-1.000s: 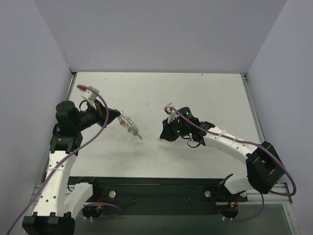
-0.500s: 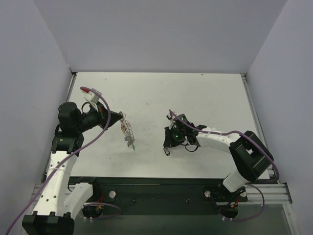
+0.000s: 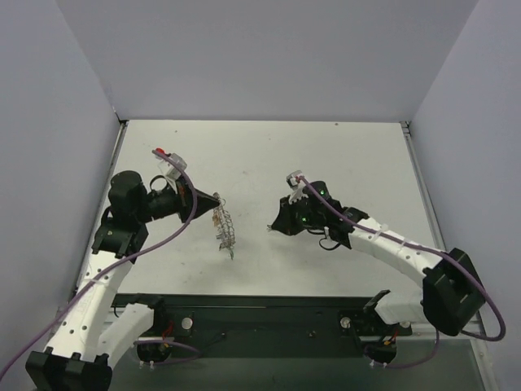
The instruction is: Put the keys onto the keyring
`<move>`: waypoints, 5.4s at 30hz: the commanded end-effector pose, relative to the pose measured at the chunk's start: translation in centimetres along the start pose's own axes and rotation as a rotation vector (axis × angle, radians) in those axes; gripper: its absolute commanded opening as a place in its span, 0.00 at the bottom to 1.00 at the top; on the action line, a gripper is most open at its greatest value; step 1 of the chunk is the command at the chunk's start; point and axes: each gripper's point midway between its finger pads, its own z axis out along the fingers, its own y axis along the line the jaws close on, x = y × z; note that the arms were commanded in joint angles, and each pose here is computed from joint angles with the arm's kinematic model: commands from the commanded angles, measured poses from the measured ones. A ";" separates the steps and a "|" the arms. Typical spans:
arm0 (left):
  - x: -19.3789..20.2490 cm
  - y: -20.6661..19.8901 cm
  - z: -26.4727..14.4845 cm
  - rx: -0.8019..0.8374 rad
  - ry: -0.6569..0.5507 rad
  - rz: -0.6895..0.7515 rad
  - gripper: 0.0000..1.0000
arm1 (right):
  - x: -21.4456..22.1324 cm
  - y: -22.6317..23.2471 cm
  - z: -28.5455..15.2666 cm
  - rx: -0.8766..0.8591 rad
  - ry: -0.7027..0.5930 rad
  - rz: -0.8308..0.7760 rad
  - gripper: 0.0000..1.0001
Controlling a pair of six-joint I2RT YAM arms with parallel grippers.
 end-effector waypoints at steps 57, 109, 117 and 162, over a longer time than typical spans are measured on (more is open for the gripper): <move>-3.4 -13.0 2.9 0.351 -0.259 0.446 0.00 | -12.5 17.4 -18.8 -0.843 -0.477 -0.333 0.00; -5.0 -12.9 5.5 0.237 -0.227 0.364 0.00 | -12.8 15.2 -16.9 -0.614 -0.581 -0.371 0.00; -5.1 -13.4 5.1 0.249 -0.234 0.375 0.00 | -12.8 14.8 -16.4 -0.589 -0.579 -0.361 0.00; -6.1 -17.8 3.2 0.485 -0.365 0.316 0.00 | -12.4 14.2 -16.0 -0.567 -0.568 -0.338 0.00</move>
